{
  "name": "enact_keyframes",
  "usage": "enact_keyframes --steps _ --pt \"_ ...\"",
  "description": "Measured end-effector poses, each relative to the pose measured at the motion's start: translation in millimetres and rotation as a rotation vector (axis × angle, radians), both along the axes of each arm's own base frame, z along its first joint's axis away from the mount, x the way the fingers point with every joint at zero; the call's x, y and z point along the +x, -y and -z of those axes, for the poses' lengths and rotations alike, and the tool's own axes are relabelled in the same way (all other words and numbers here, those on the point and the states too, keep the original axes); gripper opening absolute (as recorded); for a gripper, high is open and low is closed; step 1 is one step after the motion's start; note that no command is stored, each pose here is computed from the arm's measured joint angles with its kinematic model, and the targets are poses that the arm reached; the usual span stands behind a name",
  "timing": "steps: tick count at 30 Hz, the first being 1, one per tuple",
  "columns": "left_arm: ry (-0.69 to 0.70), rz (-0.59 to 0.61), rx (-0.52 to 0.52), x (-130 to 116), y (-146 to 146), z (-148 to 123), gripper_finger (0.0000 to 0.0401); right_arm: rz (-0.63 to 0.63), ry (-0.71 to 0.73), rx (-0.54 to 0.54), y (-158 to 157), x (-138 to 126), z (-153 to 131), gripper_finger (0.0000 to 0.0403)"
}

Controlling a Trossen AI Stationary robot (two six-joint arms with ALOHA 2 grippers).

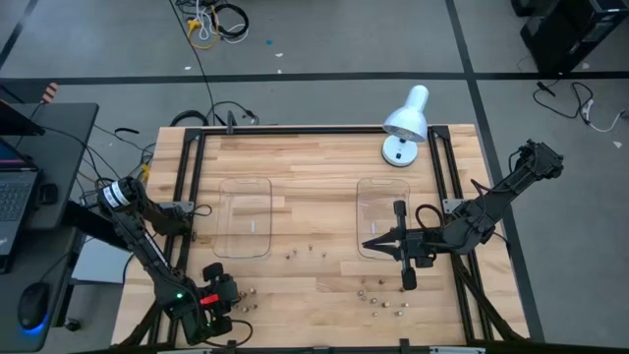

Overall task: Sort batteries
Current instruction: Put the black battery into the left transparent bin

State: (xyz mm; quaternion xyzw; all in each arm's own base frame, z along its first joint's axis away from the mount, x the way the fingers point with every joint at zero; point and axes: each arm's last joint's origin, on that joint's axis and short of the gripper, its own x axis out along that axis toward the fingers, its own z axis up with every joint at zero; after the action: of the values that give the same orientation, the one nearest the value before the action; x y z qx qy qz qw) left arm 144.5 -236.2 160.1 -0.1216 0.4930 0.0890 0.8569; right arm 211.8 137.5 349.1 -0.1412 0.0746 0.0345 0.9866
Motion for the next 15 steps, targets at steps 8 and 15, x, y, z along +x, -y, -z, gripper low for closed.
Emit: enact_keyframes --steps 8,15 --pt "0.000 0.000 0.000 0.0 0.0 0.0 0.0088 0.000 0.000 0.000 0.0 0.1 0.0 0.0003" --pt "-0.012 0.003 -0.006 -0.3 0.2 -0.3 0.0051 0.000 0.000 0.000 0.0 0.0 0.0 0.0003"
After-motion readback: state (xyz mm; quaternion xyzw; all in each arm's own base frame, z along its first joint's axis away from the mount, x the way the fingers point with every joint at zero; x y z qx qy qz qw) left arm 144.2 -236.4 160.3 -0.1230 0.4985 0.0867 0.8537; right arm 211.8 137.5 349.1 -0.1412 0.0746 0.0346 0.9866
